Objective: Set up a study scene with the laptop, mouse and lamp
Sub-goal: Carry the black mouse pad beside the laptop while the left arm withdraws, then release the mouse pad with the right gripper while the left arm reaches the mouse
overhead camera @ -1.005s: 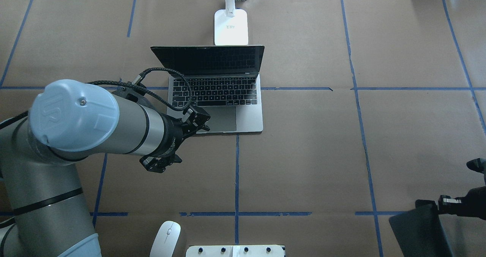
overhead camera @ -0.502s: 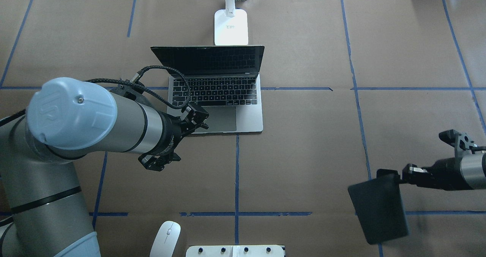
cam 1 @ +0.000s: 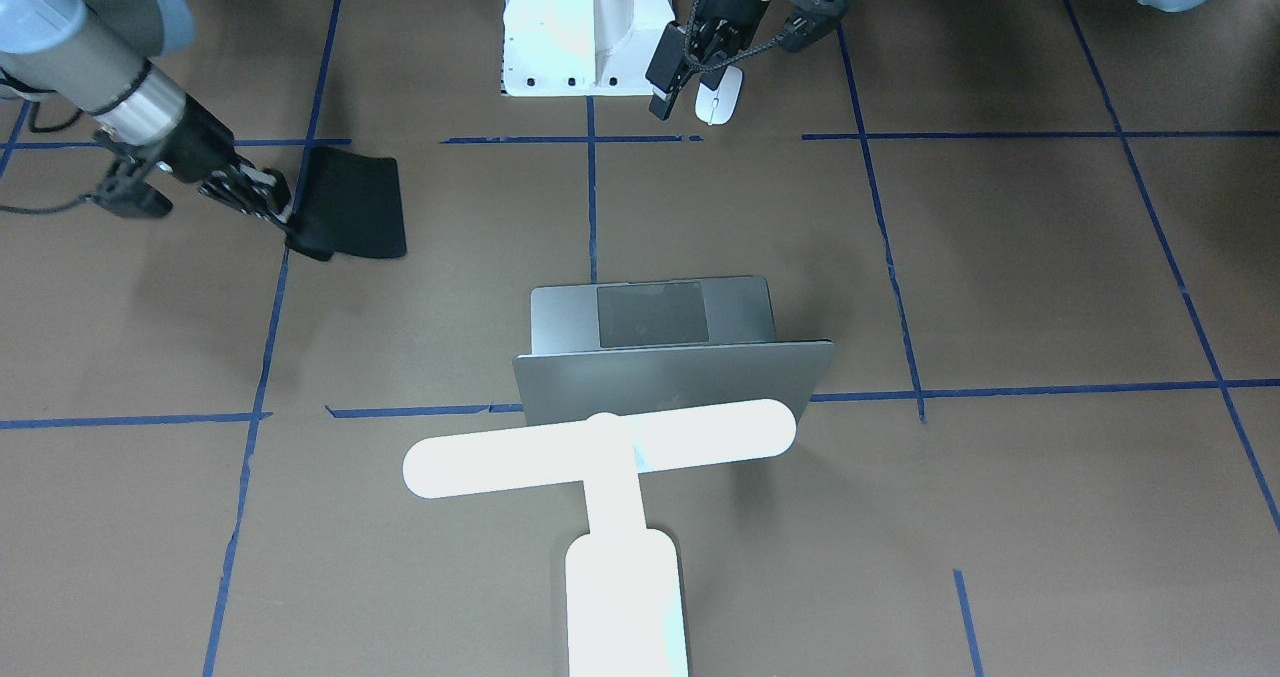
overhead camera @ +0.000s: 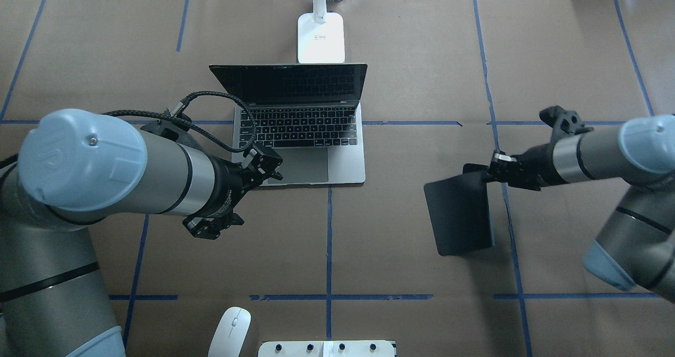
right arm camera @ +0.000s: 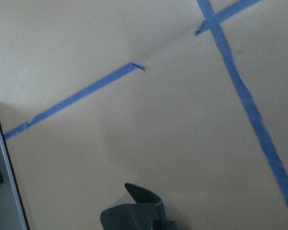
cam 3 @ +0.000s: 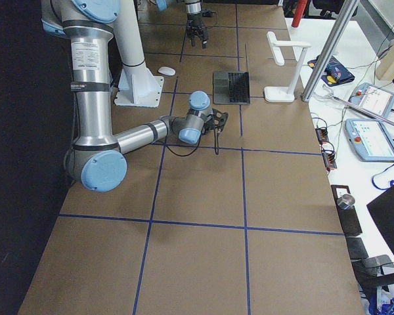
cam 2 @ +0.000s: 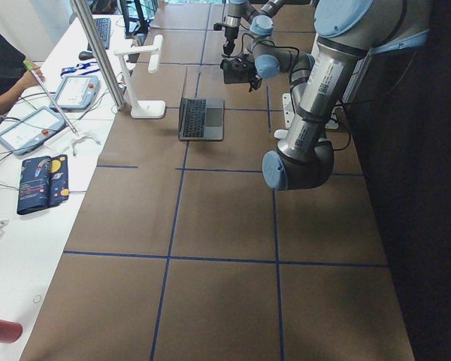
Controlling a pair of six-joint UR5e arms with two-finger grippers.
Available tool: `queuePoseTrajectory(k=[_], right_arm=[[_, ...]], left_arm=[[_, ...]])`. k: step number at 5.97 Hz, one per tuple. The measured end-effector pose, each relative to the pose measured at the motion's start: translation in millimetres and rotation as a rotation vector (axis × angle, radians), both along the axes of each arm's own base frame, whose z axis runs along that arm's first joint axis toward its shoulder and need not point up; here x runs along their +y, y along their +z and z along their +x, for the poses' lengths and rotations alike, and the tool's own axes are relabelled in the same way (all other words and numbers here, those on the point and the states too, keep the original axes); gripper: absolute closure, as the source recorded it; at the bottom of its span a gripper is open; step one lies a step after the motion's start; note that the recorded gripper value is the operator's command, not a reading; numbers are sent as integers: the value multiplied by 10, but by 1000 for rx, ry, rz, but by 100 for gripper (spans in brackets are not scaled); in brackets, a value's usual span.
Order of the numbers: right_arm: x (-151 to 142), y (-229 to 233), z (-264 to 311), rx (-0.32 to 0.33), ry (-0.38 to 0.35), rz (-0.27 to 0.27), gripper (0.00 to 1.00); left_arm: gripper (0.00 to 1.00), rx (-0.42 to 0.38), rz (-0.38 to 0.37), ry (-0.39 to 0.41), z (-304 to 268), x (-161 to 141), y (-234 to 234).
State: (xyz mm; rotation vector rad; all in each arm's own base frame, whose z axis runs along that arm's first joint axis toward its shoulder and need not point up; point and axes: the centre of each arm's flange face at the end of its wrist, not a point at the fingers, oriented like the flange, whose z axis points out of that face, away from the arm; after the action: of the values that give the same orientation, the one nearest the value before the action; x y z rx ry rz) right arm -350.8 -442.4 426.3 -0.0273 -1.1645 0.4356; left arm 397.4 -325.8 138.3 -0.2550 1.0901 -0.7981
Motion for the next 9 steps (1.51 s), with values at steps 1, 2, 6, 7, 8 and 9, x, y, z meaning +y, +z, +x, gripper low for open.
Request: queuePoseTrajectory(k=[1,2,6,7,8,9], right_arm=[[-493,-158,-224,3,34,-3,100],[-903,-283,-385,8,61,-7,100],[-1352,-343,-586,31,78,-18,0],[-1295,-350,-522,21,73,-14,0],[-1206,-341,-384,8,65,-13,0],[-1153,-323,-225,-6,56,-18,0]], left_arm=[[0,-1,0,0,-19,7,16],[0,-3,-1,-1,-24,8,25],[0,-41,39,35,-24,46,175],[0,-88,122,102,-36,107,351],[0,-145,217,196,-48,241,593],[0,-199,310,300,-64,411,843]])
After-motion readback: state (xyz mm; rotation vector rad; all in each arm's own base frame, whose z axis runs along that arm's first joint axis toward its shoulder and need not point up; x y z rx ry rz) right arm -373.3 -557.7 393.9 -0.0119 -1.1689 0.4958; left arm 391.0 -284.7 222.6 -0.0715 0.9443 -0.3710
